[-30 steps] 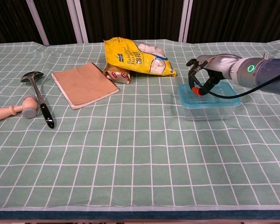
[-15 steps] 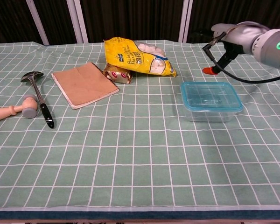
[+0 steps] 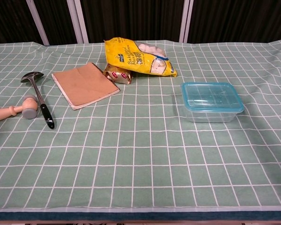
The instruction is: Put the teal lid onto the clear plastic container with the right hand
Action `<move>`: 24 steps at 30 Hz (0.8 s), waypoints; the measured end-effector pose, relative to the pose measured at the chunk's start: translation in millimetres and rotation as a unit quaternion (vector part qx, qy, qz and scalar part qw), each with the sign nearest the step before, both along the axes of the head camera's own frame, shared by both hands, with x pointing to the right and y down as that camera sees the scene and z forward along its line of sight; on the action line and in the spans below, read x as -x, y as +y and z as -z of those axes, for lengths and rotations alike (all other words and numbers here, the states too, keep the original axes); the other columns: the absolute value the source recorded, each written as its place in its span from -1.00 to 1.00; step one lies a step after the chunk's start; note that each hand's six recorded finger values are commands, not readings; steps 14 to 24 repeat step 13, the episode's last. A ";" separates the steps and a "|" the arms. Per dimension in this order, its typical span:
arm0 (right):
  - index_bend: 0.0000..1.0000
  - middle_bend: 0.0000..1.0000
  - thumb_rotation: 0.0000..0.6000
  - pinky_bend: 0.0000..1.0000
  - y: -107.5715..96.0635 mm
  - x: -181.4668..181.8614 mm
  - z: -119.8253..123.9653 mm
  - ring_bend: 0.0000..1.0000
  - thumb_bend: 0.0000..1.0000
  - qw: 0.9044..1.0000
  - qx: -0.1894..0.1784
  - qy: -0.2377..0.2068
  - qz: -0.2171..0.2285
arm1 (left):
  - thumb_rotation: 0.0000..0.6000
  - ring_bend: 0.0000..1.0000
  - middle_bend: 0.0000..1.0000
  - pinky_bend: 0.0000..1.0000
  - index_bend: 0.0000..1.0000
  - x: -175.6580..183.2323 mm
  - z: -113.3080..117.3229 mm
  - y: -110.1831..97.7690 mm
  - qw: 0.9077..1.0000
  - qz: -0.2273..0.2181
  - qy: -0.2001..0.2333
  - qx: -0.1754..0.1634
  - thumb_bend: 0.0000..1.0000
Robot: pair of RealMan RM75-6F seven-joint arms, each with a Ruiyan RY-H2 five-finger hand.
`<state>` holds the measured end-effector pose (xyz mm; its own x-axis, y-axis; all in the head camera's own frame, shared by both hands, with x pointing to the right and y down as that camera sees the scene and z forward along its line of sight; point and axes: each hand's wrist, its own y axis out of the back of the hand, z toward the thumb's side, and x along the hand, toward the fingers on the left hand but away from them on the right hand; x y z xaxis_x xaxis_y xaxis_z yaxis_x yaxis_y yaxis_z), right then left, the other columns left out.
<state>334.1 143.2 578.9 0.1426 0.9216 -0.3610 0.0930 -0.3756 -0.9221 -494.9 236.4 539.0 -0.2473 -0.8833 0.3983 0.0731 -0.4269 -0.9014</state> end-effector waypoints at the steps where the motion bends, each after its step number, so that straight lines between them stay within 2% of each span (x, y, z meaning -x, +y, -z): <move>1: -1.00 -1.00 1.00 -1.00 14.1 -11.0 6.2 -1.00 -0.39 1.000 -0.004 0.004 -0.008 | 1.00 -1.00 -1.00 -1.00 -0.88 -0.3 0.7 0.3 1.000 0.001 0.002 0.001 -0.34; 7: -1.00 -1.00 1.00 -1.00 76.5 -55.6 32.6 -1.00 -0.39 0.998 -0.027 0.027 -0.040 | 1.00 -1.00 -1.00 -1.00 -0.88 -4.3 4.4 2.0 1.000 -0.009 0.006 -0.001 -0.34; 10: -1.00 -1.00 1.00 -1.00 91.2 -63.9 40.6 -1.00 -0.39 0.998 -0.037 0.038 -0.030 | 1.00 -1.00 -1.00 -1.00 -0.88 -6.9 6.2 3.2 1.000 -0.020 0.003 -0.005 -0.34; 13: -1.00 -1.00 1.00 -1.00 98.1 -64.6 47.0 -1.00 -0.39 0.998 -0.040 0.045 -0.024 | 1.00 -1.00 -1.00 -1.00 -0.88 -9.1 7.4 4.2 1.000 -0.027 0.003 -0.009 -0.34; 24: -1.00 -1.00 1.00 -1.00 98.1 -64.6 47.0 -1.00 -0.39 0.998 -0.040 0.045 -0.024 | 1.00 -1.00 -1.00 -1.00 -0.88 -9.1 7.4 4.2 1.000 -0.027 0.003 -0.009 -0.34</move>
